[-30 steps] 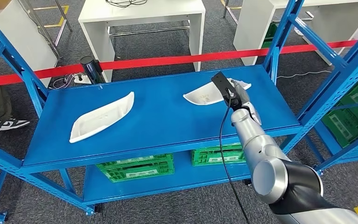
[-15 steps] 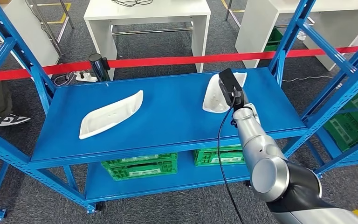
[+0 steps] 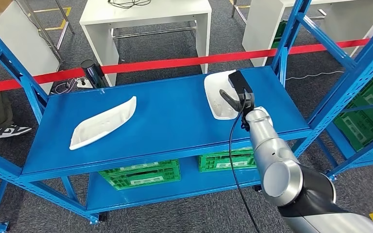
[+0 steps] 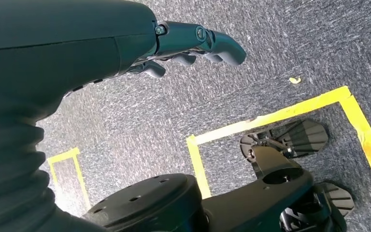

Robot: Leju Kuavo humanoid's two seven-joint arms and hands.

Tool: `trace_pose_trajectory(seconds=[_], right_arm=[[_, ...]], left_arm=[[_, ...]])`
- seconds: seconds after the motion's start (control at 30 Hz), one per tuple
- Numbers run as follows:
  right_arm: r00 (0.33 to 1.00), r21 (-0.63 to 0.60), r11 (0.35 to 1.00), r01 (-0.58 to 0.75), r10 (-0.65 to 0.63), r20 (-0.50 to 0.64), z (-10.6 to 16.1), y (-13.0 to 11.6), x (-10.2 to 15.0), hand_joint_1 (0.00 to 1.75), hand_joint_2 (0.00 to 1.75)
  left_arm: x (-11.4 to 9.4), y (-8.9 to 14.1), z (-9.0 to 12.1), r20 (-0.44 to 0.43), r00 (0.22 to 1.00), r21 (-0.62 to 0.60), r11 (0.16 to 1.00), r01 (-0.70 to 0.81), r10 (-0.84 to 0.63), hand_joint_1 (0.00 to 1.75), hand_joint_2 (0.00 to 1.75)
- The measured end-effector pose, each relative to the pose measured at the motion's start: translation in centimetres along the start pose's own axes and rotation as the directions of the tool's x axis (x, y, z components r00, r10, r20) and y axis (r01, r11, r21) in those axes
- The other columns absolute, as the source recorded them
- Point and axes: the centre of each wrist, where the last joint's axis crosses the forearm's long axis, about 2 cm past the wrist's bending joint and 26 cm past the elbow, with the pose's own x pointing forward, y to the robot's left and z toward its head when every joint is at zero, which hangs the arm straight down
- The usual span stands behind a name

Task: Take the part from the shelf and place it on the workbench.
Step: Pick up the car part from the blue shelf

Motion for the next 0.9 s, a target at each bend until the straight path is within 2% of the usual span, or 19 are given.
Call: trace_pose_trajectory(seconds=[0.47, 0.57, 0.6, 0.7, 0.9], right_arm=[[0.998, -0.009, 0.999, -0.036, 0.036, -0.048, 0.02, 0.07, -0.01, 0.0, 1.75], [0.998, -0.012, 0.999, -0.038, 0.037, -0.056, 0.02, 0.07, -0.01, 0.0, 0.44], [0.997, -0.014, 0.999, -0.04, 0.039, -0.062, 0.02, 0.06, -0.01, 0.0, 0.44], [0.995, -0.018, 0.998, -0.054, 0.053, -0.09, 0.02, 0.04, -0.01, 0.0, 1.75], [0.977, -0.018, 0.991, -0.136, 0.131, -0.169, 0.05, 0.1, -0.05, 0.0, 1.75]], left_arm=[[-0.06, -0.08, 0.01, -0.003, 1.0, -0.001, 1.0, -0.017, 0.017, 0.0, 0.0], [-0.06, -0.08, 0.01, -0.005, 1.0, -0.001, 1.0, -0.018, 0.018, 0.0, 0.0], [-0.06, -0.08, 0.01, -0.006, 1.0, -0.001, 1.0, -0.018, 0.018, 0.0, 0.0], [-0.06, -0.08, 0.01, -0.006, 1.0, -0.001, 1.0, -0.018, 0.018, 0.0, 0.0], [-0.06, -0.08, 0.01, -0.011, 1.0, -0.001, 1.0, -0.018, 0.018, 0.0, 0.0]])
